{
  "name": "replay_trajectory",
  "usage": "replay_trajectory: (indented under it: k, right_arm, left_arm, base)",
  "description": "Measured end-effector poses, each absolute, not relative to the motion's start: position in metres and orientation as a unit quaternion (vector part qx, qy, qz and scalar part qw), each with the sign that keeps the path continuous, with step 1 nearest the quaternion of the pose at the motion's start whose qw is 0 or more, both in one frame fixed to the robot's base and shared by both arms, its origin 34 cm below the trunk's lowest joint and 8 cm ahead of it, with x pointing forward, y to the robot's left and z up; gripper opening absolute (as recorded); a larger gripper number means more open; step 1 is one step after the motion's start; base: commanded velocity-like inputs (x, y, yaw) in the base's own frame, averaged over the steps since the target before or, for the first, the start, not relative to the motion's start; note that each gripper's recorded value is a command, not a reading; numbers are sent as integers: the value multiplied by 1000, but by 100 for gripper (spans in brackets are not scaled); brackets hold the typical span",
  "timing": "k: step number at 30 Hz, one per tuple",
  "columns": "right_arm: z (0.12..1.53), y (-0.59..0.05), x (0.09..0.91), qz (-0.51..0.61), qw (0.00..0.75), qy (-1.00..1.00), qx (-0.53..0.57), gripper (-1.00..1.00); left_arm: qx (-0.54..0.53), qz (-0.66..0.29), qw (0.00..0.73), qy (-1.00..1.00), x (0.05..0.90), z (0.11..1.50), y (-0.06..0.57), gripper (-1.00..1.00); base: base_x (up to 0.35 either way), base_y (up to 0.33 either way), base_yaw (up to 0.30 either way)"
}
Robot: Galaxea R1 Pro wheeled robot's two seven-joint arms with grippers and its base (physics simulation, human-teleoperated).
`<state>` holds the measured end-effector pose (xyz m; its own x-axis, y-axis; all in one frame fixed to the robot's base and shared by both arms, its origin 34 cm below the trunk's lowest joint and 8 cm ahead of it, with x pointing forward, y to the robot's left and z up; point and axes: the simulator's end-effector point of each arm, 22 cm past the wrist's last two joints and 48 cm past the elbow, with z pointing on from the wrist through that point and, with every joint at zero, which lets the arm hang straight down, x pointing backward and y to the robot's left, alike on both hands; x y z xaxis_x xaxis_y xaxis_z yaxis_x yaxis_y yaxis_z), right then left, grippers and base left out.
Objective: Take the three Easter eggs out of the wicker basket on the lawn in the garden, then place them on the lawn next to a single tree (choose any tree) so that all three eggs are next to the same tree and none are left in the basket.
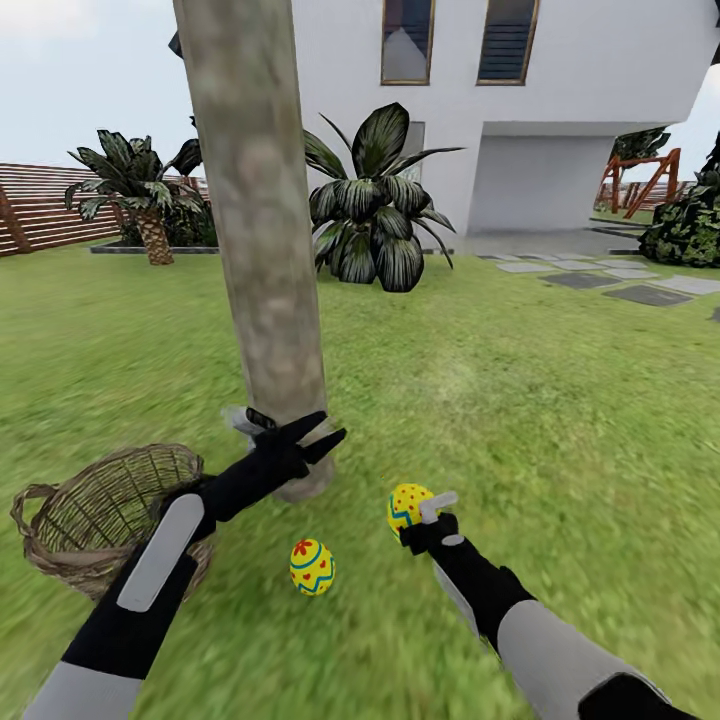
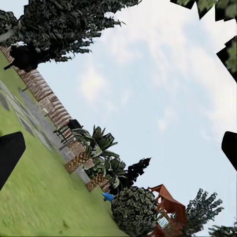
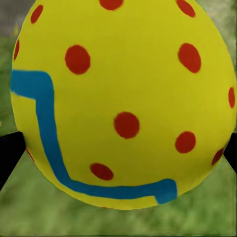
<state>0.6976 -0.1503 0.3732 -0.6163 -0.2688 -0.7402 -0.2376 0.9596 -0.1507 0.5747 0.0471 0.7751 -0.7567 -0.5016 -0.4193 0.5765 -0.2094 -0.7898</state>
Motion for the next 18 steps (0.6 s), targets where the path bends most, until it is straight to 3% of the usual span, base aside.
replay_trajectory:
  k: [4,11,18]
  right_arm:
    - [377,-159,725,-34,431,891,-142,-100]
    - [379,-132,735,-14,440,885,-151,-100]
    - [361,-129,730,-24,430,884,-183,-100]
  left_arm:
    - [74,-797,301,518,544,773,1,100]
    - [67,-805,291,513,546,766,-5,100]
    - [56,-809,283,513,552,755,-7,100]
  base:
    - [0,0,0]
    - [0,0,0]
    - [0,0,248]
